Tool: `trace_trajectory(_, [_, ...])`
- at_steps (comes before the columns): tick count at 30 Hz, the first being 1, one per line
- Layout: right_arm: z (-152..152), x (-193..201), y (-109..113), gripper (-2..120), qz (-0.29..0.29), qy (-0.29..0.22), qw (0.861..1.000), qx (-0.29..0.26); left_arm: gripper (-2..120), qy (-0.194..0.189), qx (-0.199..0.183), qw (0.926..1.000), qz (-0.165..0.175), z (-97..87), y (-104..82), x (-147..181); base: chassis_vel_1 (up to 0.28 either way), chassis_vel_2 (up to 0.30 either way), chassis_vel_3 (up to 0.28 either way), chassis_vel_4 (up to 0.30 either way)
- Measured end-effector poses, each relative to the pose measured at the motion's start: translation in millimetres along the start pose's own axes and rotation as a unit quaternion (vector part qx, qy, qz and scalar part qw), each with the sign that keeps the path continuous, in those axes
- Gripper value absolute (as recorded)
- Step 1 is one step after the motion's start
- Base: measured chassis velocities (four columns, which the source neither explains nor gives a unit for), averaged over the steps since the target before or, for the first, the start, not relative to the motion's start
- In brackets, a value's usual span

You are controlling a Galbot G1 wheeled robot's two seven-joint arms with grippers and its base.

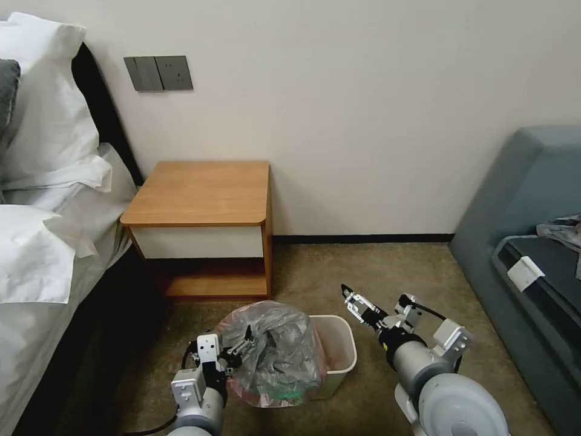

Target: Pick up the garbage bag from the table and place it over the trash can.

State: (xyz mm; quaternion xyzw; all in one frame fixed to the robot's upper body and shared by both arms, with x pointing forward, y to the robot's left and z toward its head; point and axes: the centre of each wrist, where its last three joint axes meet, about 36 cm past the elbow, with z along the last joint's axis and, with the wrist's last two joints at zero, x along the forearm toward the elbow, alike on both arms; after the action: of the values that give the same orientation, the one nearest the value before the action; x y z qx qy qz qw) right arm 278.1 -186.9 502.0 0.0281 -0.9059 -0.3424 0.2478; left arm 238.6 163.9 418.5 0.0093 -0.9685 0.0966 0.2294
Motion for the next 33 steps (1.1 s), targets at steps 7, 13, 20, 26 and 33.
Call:
trace_trajectory(7, [2.0,0.2,0.0,100,0.001,0.004,1.0,-0.004,93,0.01,0.005,0.9999,-0.002,3.7,-3.3,-2.0,0.0,0.0,0.0,0.0])
trace_trajectory(13, [4.1,1.6,0.9,100,0.0,0.007,1.0,-0.006,93,0.01,0.005,0.9999,0.001,3.9,-5.6,-1.8,0.0,0.0,0.0,0.0])
trace_trajectory(20, [5.2,4.4,0.5,100,0.003,0.007,1.0,-0.008,93,0.014,0.002,0.9999,0.007,8.2,-9.9,-3.4,0.0,0.0,0.0,0.0])
trace_trajectory(26, [5.3,6.5,-0.6,100,0.007,0.003,1.0,-0.007,93,0.007,-0.011,0.9998,0.013,11.9,-14.8,-5.0,0.0,0.0,0.0,0.0])
trace_trajectory(33, [6.1,7.2,-0.8,100,0.009,0.002,1.0,-0.009,93,0.008,-0.017,0.9995,0.024,16.7,-22.2,-4.9,0.0,0.0,0.0,0.0])
